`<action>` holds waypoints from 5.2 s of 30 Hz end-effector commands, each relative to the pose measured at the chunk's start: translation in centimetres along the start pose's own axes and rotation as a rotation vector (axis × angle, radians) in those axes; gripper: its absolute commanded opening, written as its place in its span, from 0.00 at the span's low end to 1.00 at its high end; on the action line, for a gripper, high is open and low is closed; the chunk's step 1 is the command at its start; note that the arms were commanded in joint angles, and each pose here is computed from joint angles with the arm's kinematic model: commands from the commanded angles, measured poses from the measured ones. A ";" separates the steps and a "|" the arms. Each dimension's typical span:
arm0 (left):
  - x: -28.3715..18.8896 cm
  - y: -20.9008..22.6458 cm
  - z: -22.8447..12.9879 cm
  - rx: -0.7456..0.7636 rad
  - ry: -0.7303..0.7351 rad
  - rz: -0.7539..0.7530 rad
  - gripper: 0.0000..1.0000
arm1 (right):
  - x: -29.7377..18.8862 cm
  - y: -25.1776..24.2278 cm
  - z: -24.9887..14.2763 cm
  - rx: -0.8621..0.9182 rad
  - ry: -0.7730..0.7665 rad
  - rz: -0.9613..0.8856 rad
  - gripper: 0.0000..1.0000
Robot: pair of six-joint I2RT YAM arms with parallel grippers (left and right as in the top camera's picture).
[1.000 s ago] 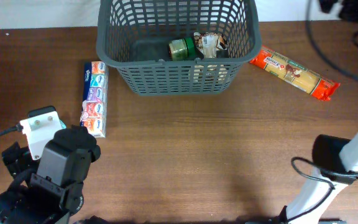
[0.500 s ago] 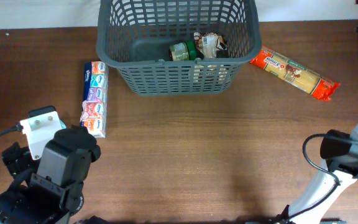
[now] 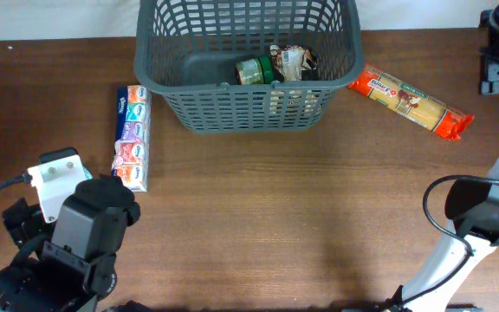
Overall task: Pack container
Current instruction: 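Lower the right gripper onto the red spaghetti pack and grasp it, then lift the spaghetti pack and carry it over the basket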
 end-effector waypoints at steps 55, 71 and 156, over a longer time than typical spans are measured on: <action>-0.1 0.0 0.2 0.003 -0.006 0.000 1.00 | 24.9 -4.5 -4.6 0.382 0.054 -0.448 0.99; -0.1 0.0 0.2 0.003 -0.006 0.000 1.00 | 27.6 -5.1 -6.5 0.338 0.082 -0.488 0.99; -0.1 0.0 0.2 0.003 -0.006 0.000 1.00 | -9.7 17.1 -24.0 -1.313 -0.184 1.023 0.04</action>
Point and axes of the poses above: each gripper's point midway between its finger pads, its own x axis out along the fingers, its own y axis along the line the jaws close on, z = x × y, the point moved 9 cm from there along -x, back along the fingers, and after that the axes turned 15 degrees about -x, right-handed, at the moved point
